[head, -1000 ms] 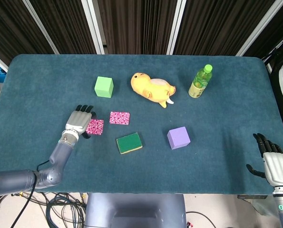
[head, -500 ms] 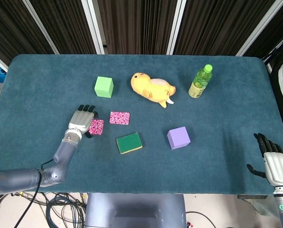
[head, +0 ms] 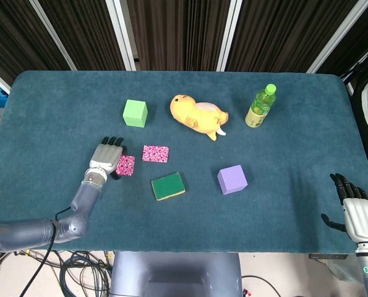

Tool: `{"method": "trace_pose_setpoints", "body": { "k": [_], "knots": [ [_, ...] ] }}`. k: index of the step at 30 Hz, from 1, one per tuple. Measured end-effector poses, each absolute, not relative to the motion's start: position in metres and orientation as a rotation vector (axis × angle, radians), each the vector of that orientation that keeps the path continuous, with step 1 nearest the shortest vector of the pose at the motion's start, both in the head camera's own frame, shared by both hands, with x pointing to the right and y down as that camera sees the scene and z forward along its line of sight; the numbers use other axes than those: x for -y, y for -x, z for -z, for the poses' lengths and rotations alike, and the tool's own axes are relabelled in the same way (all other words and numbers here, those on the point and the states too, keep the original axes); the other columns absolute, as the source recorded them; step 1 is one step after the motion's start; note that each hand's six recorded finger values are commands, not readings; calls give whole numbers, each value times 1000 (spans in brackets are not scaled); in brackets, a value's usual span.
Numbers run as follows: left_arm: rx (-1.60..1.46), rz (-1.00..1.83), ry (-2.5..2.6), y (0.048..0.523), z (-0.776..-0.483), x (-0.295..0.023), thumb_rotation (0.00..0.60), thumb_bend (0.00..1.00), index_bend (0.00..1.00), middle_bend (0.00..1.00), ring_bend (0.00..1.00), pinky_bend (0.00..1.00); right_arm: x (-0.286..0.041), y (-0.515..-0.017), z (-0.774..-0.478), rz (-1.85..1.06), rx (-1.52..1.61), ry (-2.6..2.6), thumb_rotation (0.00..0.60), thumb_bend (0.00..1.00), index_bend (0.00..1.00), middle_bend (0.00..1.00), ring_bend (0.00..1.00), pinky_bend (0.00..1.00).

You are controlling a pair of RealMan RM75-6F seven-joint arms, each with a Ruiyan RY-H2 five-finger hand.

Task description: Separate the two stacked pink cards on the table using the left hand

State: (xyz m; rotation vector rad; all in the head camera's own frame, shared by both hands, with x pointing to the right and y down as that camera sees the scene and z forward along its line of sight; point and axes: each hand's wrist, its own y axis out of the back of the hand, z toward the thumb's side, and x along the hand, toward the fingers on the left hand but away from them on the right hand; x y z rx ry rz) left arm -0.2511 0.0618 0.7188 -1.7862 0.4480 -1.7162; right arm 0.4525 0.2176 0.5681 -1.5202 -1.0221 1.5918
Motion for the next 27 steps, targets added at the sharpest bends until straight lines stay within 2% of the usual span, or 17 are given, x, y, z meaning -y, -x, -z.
{"method": "trace_pose_setpoints", "body": {
  "k": [27],
  "knots": [
    [-457,1728,1780,252,-721,-59,600,181,392,144,0,0,-218,-453,-569,-1597,1020,1522,600,200,34,84,153,216]
  ]
}}
